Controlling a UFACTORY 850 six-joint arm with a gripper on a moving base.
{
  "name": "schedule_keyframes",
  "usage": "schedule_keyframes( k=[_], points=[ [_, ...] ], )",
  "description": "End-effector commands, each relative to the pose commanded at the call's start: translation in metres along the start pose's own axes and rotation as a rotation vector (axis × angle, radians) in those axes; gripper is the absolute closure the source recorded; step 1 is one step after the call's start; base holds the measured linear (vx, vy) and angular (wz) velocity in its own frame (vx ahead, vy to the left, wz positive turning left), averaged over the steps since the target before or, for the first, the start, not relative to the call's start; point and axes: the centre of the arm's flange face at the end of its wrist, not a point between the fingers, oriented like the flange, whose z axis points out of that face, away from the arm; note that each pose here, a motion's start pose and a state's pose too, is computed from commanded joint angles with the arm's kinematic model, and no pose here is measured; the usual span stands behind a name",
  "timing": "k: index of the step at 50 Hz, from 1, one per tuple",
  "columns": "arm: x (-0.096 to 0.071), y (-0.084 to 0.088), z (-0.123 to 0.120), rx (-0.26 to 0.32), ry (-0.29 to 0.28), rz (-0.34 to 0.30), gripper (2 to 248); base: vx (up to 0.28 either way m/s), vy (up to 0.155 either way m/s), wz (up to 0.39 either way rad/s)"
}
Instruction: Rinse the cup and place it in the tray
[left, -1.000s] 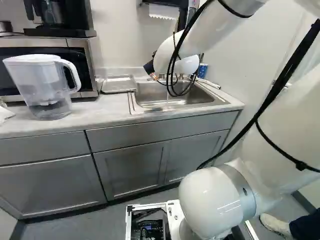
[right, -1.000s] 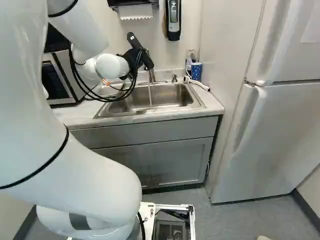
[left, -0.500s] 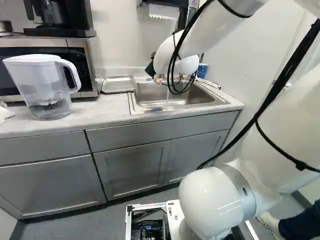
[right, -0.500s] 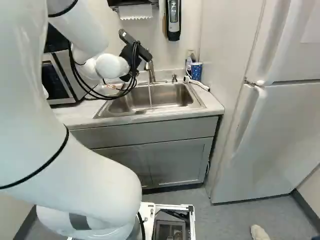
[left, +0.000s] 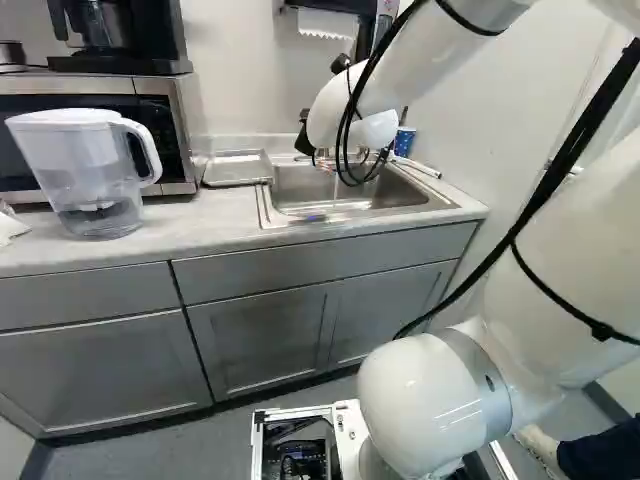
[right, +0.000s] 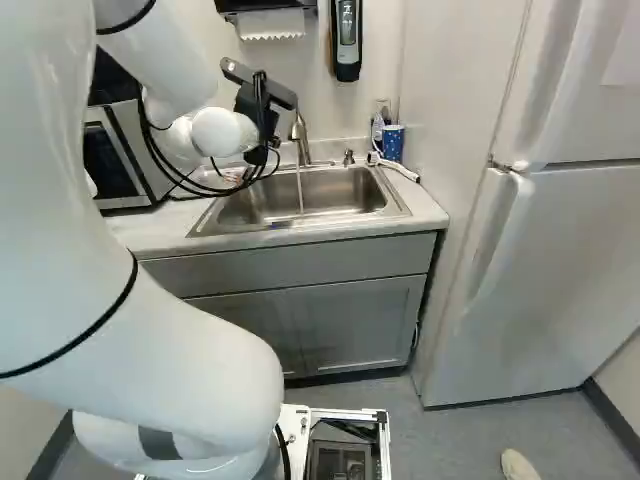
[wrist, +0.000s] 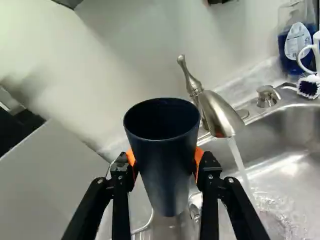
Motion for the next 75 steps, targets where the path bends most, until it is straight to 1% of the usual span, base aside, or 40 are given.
schedule_keyframes(
  k=[35,54,75],
  points=[
    [0.000,0.000,0.000,0.000,0.000,-0.368,125,0.000,0.000,0.000],
    [0.000,-0.001,0.001,0.002,-0.001,-0.370,125,0.000,0.000,0.000],
    [-0.006,-0.026,0.024,0.051,-0.018,-0.380,125,0.000,0.000,0.000]
  ],
)
